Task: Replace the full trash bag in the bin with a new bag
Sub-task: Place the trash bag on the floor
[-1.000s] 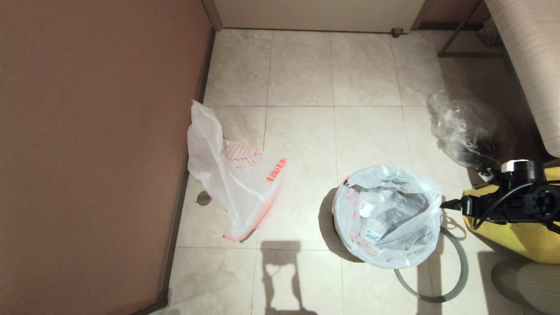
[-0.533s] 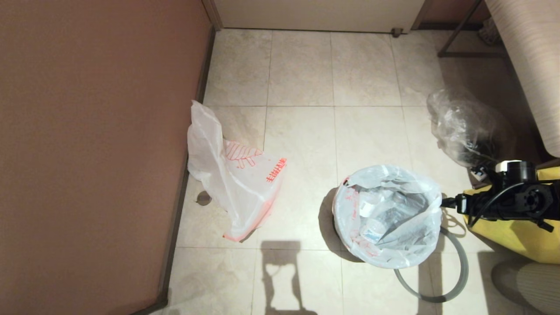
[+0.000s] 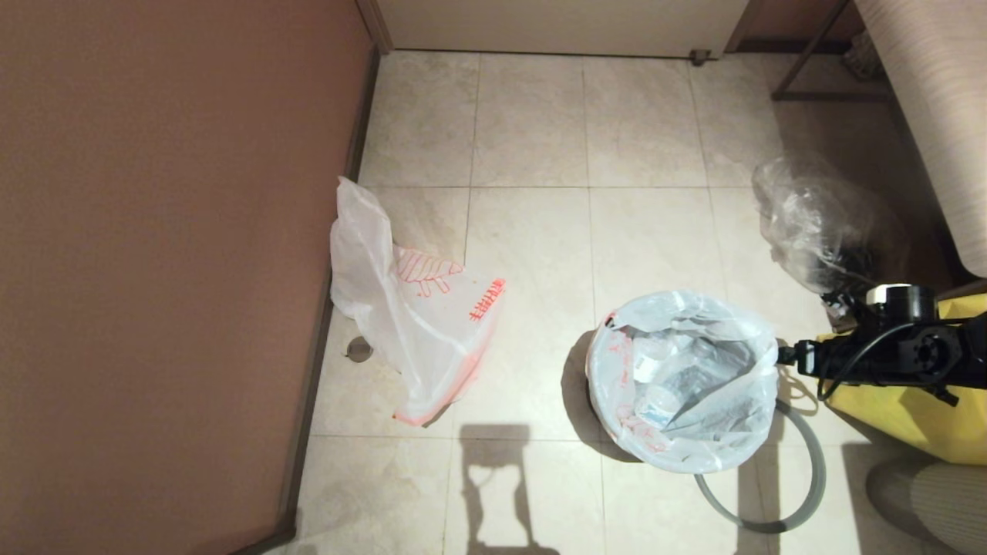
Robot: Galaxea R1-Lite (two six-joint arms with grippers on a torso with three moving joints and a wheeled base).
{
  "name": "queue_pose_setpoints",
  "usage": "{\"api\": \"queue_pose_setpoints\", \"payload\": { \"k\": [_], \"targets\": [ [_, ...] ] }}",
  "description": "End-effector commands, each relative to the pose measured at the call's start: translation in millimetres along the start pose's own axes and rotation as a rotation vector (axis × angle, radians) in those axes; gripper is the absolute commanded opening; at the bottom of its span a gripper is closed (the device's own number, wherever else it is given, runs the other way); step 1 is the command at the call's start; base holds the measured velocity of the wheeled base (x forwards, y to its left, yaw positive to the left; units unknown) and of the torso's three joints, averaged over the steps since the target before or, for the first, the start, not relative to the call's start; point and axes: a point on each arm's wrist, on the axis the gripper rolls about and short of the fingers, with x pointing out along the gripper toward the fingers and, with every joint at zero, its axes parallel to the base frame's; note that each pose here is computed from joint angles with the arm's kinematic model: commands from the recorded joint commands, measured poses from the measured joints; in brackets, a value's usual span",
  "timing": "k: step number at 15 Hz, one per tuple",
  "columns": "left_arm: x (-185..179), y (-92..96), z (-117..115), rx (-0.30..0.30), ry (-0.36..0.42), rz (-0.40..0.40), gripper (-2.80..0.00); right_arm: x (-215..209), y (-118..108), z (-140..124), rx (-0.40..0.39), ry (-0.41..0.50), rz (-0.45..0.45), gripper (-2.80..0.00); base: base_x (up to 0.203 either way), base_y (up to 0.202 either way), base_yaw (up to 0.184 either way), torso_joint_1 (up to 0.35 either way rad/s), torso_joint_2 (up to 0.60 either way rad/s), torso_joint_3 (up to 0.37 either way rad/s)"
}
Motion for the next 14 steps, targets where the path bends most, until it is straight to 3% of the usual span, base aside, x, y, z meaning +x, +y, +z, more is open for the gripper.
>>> {"api": "queue_pose_setpoints", "payload": {
  "k": [1, 8, 14],
  "targets": [
    [0.1, 0.0, 0.1, -0.001, 0.001, 0.0, -2.8, 8.7, -1.9, -2.2, -0.003, 0.008, 0.004, 0.0, 0.0, 0.0, 0.0, 0.0, 0.0, 0.0],
    [0.1, 0.0, 0.1, -0.001, 0.001, 0.001, -2.8, 30.7, -16.5, -15.4, -0.064, 0.049, -0.048, 0.0, 0.0, 0.0, 0.0, 0.0, 0.0, 0.0],
    [0.1, 0.0, 0.1, -0.001, 0.001, 0.001, -2.8, 57.4, -5.8, -17.2, -0.095, 0.065, -0.023, 0.0, 0.0, 0.0, 0.0, 0.0, 0.0, 0.0]
  ]
}}
